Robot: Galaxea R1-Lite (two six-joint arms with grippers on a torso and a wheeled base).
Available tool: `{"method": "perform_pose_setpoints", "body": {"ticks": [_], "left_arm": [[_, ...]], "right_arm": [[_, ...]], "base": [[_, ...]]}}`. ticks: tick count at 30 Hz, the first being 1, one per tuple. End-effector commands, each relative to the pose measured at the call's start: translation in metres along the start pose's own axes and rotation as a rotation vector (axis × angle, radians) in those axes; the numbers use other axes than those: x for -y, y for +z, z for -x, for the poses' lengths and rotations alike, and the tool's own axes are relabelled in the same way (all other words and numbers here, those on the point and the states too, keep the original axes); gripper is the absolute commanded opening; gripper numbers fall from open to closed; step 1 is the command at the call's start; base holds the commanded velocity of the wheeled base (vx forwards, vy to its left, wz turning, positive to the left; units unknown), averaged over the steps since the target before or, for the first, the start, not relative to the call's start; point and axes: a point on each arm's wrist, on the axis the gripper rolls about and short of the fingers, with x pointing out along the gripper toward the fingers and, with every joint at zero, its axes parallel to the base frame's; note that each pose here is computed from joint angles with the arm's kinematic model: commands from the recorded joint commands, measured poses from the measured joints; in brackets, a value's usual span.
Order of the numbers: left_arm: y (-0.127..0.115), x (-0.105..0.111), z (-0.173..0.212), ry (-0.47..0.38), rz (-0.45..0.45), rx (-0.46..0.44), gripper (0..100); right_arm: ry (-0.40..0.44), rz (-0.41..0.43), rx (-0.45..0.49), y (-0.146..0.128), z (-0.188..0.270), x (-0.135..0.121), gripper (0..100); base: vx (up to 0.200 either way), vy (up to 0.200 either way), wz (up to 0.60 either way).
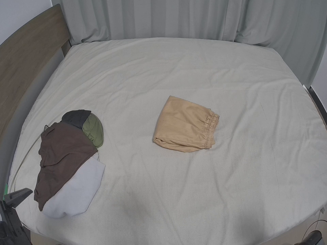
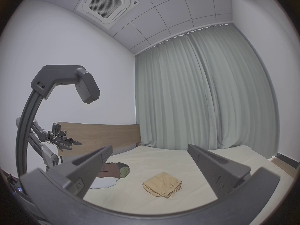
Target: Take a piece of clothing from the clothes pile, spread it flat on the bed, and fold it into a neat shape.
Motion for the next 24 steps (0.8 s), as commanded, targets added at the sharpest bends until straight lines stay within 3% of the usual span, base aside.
{"method": "perform_pose_setpoints", "body": {"ticks": [1, 9, 16, 18, 19, 20, 21, 22, 24], "left_arm": [[-0.008, 0.017, 0.021, 0.026, -0.046, 0.058, 100], [-0.021, 0.027, 0.032, 0.071, -0.016, 0.035, 100], [-0.028, 0.027, 0.032, 0.12, 0.023, -0.027, 100], [-0.03, 0.026, 0.032, 0.138, 0.035, -0.049, 100], [-0.03, 0.026, 0.032, 0.138, 0.035, -0.049, 100], [-0.032, 0.027, 0.032, 0.145, 0.047, -0.068, 100], [-0.032, 0.027, 0.032, 0.145, 0.048, -0.07, 100], [-0.034, 0.027, 0.032, 0.148, 0.055, -0.082, 100], [-0.034, 0.027, 0.032, 0.149, 0.058, -0.086, 100]], "right_arm": [[-0.001, 0.014, 0.006, -0.013, 0.011, -0.004, 100], [-0.009, -0.02, -0.064, -0.043, 0.015, -0.003, 100], [-0.077, -0.06, -0.165, -0.057, 0.017, -0.001, 100], [-0.156, -0.061, -0.277, -0.069, 0.02, 0.0, 100], [-0.156, -0.061, -0.277, -0.069, 0.02, 0.0, 100], [-0.251, -0.021, -0.372, -0.078, 0.023, 0.002, 100], [-0.258, -0.018, -0.381, -0.079, 0.024, 0.002, 100], [-0.335, 0.011, -0.466, -0.086, 0.027, 0.003, 100], [-0.351, 0.018, -0.492, -0.088, 0.029, 0.003, 100]], "base": [[0.0, 0.0, 0.0], [0.0, 0.0, 0.0], [0.0, 0.0, 0.0], [0.0, 0.0, 0.0], [0.0, 0.0, 0.0], [0.0, 0.0, 0.0], [0.0, 0.0, 0.0], [0.0, 0.0, 0.0], [0.0, 0.0, 0.0]]}}
